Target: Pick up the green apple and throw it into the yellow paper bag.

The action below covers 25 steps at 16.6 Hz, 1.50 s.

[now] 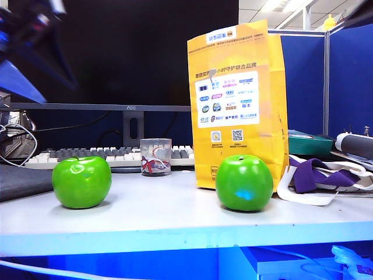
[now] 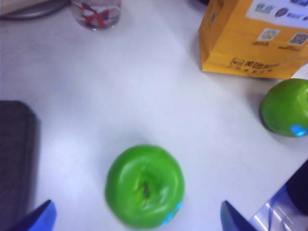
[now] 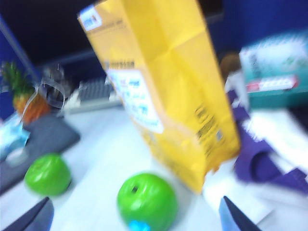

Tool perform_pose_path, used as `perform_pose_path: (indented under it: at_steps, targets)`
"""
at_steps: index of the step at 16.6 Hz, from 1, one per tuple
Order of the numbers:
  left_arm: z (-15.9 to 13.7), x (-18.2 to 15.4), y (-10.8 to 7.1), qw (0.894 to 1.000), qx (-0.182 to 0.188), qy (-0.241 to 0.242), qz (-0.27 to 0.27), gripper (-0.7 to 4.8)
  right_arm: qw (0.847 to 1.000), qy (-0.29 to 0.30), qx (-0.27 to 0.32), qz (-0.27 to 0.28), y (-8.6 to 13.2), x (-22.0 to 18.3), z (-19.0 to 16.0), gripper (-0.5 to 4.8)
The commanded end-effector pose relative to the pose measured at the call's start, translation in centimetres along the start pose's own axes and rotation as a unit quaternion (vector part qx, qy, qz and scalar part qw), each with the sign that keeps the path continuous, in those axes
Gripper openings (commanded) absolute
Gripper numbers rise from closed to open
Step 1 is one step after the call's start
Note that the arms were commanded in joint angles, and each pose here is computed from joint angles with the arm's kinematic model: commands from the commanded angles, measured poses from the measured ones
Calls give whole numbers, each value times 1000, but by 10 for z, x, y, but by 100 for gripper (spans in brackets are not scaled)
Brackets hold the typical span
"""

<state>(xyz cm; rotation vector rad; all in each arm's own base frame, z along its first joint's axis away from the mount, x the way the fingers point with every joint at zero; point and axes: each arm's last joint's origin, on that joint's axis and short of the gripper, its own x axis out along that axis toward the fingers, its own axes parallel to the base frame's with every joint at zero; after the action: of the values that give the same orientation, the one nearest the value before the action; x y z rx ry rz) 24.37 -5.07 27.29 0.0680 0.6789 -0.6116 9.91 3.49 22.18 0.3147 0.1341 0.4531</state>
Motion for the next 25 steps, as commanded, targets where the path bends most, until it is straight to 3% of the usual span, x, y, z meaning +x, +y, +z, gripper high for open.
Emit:
perform_pose_path:
  at_steps: [1,5,8,11,15,16,20,25]
  targets:
    - [-4,21,-10,998,-2,57,12,479,993,108,44,31,2,30,11,458]
    - [-10,37,-18,993,15,103,52,479,974,202,64,84,3,71,18,458]
    - [-9,38,-19,993,17,100,54,479,950,235,66,197,14,95,30,458]
    - [-10,41,-20,995,13,100,26,479,927,248,71,271,24,109,43,458]
    - [-16,56,-16,992,6,122,4,479,930,232,61,279,27,112,50,458]
    - [-20,64,-14,989,9,142,34,479,929,233,61,280,27,112,50,458]
    - [-30,85,-9,985,5,172,24,479,929,232,59,281,28,112,50,458]
    - [-23,93,-6,991,2,128,23,479,931,228,55,278,27,112,50,458]
